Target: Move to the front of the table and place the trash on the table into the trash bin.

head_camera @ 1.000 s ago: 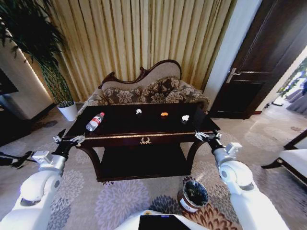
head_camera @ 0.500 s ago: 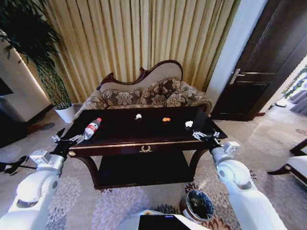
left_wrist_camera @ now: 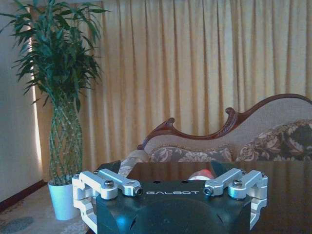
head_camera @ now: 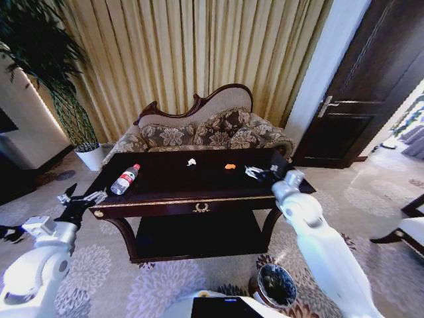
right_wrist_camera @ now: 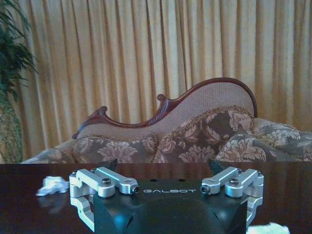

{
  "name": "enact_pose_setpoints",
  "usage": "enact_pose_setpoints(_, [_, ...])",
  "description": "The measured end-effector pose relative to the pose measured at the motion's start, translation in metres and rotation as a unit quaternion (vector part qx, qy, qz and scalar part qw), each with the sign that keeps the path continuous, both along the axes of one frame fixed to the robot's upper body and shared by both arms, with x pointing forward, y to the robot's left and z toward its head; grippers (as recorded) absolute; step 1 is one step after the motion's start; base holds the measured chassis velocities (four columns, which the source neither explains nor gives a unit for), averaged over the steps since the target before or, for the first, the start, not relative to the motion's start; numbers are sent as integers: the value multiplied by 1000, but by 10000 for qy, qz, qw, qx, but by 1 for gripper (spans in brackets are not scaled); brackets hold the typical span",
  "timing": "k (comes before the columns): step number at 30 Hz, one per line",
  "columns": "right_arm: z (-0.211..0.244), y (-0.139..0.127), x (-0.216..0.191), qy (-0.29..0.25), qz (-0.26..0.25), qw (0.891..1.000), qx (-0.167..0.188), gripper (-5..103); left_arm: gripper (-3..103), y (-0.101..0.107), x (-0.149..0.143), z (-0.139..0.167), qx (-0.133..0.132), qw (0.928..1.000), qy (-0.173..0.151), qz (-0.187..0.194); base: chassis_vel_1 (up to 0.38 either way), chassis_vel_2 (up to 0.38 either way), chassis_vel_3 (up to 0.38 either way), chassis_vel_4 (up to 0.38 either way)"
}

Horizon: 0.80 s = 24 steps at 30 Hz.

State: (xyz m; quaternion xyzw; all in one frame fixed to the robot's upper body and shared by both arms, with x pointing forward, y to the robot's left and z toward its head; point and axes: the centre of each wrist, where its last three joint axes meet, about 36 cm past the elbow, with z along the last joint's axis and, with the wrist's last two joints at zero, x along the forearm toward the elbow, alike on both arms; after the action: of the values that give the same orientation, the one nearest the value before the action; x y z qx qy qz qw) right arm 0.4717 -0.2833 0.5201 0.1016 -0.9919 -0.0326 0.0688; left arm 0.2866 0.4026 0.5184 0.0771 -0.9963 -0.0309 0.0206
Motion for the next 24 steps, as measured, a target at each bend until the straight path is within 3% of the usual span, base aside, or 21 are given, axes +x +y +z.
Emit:
enact_pose_setpoints(5, [-22,-20,34,264,-459,9982,-286,100,100,3,-1,-2,-4,10000,8,57,0,0,0,0])
enact_pose_setpoints(12, [-33,-51,36,412,-874,9941,-496,100,100,1,3,-9,-17,10000,50,24,0,0,0,0])
enact_pose_setpoints(24, [-57,-56,44,674,-1003,9910,-569,100,100,-5,6,-13,-50,10000,8,-46,0,0,0,0])
